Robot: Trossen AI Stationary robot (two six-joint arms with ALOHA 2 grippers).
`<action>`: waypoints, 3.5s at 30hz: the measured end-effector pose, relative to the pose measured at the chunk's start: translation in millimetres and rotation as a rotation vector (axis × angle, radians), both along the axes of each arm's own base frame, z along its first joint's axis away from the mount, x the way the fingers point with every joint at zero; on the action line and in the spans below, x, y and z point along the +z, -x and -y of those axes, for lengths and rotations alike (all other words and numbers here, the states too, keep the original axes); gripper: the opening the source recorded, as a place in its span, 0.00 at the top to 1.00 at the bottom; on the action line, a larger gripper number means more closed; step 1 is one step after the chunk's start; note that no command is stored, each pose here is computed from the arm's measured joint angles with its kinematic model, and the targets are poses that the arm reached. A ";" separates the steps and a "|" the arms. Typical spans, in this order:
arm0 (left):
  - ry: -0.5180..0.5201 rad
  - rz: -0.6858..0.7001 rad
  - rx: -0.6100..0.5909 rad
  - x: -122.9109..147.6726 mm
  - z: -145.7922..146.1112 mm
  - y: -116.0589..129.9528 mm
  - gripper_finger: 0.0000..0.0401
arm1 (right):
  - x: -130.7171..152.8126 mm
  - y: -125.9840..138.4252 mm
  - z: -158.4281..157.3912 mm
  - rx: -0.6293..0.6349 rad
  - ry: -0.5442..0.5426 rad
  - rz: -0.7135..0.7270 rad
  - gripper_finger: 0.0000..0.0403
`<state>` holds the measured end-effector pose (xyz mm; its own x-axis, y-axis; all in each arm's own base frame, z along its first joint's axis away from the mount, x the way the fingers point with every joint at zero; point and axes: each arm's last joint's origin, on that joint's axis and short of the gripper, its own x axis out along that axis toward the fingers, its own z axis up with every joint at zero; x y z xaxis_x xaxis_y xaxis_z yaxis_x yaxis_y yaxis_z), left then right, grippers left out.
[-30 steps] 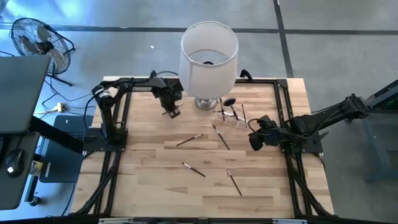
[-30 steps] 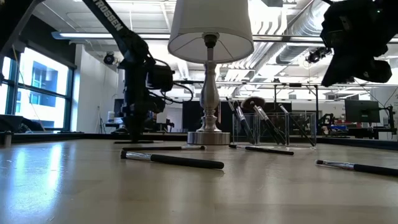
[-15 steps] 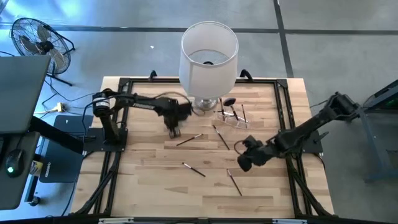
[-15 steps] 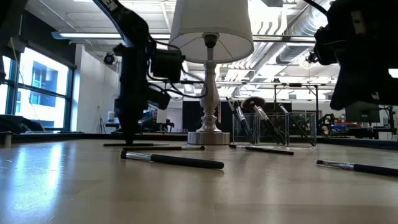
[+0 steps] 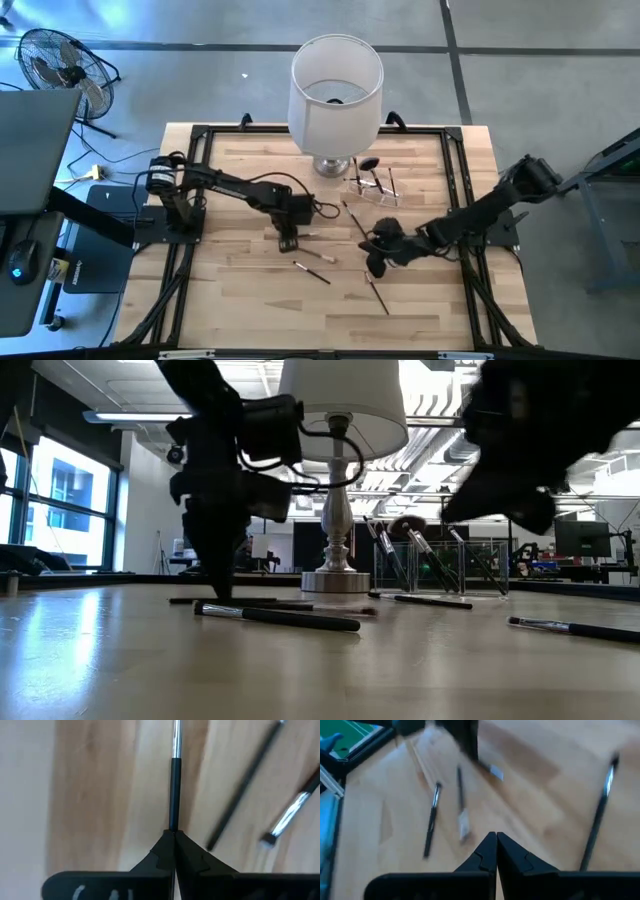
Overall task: Put items in baskets/containers
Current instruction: Put the liner brush into the transparent organizer
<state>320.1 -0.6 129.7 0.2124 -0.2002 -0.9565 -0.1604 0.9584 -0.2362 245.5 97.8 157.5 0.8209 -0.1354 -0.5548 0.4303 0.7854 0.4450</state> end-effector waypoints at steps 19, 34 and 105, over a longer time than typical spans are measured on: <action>0.014 0.151 0.090 9.6 -0.4 -19.4 1.00 | -54.1 -43.3 46.3 0.352 0.417 -0.110 0.79; 0.013 0.225 0.005 12.0 10.9 -24.9 1.00 | -60.8 -76.8 53.6 0.418 0.535 -0.178 0.68; -0.013 0.378 0.064 21.1 13.2 -38.3 0.76 | -21.8 -79.1 64.3 0.585 0.525 -0.226 1.00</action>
